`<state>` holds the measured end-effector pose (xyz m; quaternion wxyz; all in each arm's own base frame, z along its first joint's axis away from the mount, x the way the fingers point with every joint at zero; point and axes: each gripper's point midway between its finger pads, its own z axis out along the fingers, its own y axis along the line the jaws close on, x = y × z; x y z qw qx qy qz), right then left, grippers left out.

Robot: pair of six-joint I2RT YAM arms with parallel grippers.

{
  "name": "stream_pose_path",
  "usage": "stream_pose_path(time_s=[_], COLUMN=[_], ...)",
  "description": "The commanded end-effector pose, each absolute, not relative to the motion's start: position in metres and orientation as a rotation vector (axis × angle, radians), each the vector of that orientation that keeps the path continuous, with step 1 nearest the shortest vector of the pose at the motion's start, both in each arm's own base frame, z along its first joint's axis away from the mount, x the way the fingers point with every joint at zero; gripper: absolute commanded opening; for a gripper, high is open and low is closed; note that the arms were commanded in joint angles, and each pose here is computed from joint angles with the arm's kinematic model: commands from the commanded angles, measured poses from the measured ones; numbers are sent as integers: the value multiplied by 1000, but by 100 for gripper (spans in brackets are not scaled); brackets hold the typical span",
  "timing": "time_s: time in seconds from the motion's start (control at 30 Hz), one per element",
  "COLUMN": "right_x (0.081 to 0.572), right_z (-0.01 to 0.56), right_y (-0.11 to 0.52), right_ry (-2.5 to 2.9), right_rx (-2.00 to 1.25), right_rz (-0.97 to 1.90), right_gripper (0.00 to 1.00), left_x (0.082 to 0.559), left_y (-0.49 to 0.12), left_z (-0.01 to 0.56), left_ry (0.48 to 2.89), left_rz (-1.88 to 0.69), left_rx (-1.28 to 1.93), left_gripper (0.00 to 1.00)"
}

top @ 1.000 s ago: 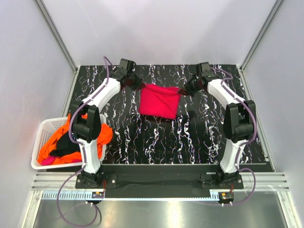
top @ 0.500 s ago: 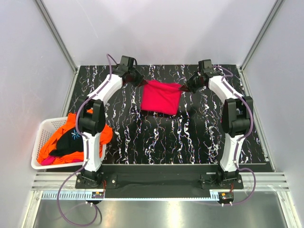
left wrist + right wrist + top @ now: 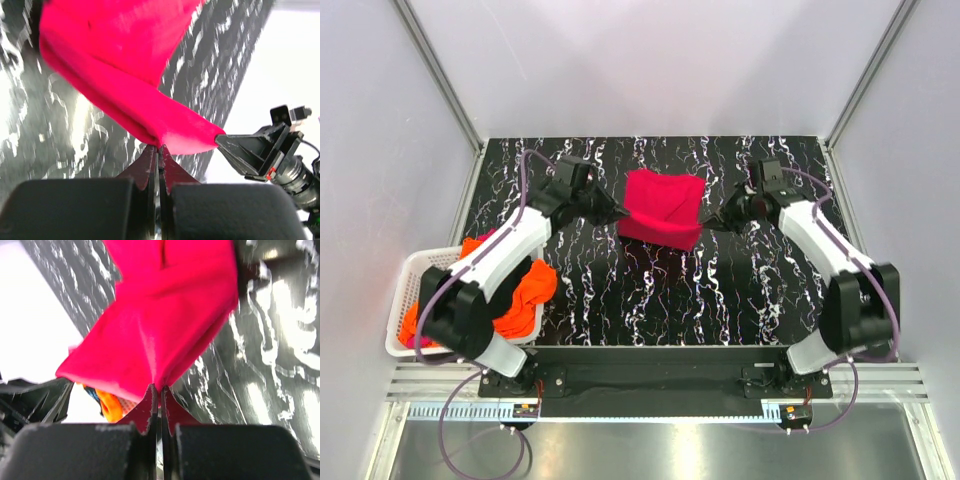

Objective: Fold and stack the t-shirts
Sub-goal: Fold the tshirt

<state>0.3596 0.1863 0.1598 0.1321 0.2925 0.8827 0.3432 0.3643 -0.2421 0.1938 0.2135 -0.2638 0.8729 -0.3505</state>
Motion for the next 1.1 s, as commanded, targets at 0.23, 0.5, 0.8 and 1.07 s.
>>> stream_pose_path(time_s=[0.23, 0.5, 0.8, 1.07], right_x=[249, 179, 178, 245], right_z=[183, 187, 199, 197], right_y=[191, 178, 172, 165], right_ry=[2592, 2632, 2620, 2632], right_rx=[798, 819, 771, 767], right_rz=[1053, 1064, 1028, 994], right_gripper=[0, 0, 0, 0], left_x=[260, 195, 191, 262], left_y=[-248, -245, -266, -258], left_z=[210, 205, 219, 230], left_ry=[2377, 2382, 2393, 2360], left_rz=[-1111, -1168, -1145, -1055], left_rx=[-712, -771, -715, -731], left_gripper=[0, 0, 0, 0])
